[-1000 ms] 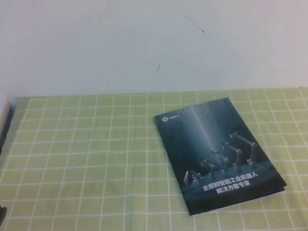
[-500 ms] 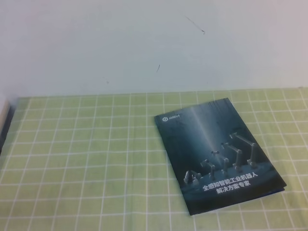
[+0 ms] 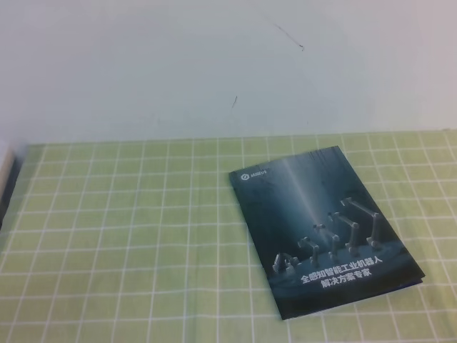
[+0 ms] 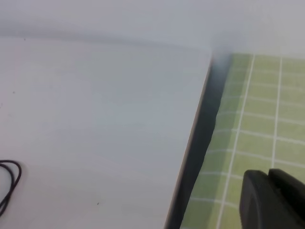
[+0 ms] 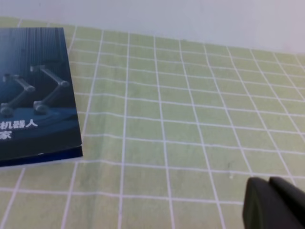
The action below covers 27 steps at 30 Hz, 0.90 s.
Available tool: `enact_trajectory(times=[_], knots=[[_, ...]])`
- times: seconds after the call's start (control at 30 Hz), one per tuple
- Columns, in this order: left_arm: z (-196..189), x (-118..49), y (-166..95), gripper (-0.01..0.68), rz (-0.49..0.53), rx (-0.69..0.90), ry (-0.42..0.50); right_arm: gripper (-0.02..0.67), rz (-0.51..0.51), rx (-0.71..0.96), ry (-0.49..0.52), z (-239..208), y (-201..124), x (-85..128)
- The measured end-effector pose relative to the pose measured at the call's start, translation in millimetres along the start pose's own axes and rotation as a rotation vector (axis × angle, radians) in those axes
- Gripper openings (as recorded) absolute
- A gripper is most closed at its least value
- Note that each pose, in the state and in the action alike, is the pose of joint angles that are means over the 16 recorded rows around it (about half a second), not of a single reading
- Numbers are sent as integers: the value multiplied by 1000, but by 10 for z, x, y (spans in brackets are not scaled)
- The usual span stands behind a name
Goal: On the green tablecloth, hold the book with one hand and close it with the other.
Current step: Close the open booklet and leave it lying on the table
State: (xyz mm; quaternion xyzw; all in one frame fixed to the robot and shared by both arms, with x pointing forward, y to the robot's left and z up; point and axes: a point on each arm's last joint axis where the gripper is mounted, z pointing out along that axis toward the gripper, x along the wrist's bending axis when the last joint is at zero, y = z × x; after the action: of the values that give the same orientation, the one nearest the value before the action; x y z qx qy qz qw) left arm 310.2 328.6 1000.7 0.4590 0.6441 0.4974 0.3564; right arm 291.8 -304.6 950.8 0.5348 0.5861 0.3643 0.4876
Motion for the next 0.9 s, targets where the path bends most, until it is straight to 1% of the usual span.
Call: enact_trajectory(times=[0.17, 0.33, 0.47, 0.63, 0.77, 0.9], knots=[[-66, 1, -33, -3, -81, -71, -20, -4, 0, 0, 0, 0, 0, 0], [-105, 8, -142, -3, -116, -111, -32, -4, 0, 1, 1, 0, -1, 0], [-106, 14, -258, -3, -129, -112, -34, -4, 1, 2, 1, 0, -1, 0], [-89, 15, -390, -3, -159, -74, -38, -4, 1, 2, 1, 0, -2, 0], [-81, -9, -462, -3, -132, -35, -70, -4, 1, 2, 1, 0, -2, 0], [-87, -58, -503, -3, -68, -1, -138, -4, 2, 2, 1, 0, -2, 0]])
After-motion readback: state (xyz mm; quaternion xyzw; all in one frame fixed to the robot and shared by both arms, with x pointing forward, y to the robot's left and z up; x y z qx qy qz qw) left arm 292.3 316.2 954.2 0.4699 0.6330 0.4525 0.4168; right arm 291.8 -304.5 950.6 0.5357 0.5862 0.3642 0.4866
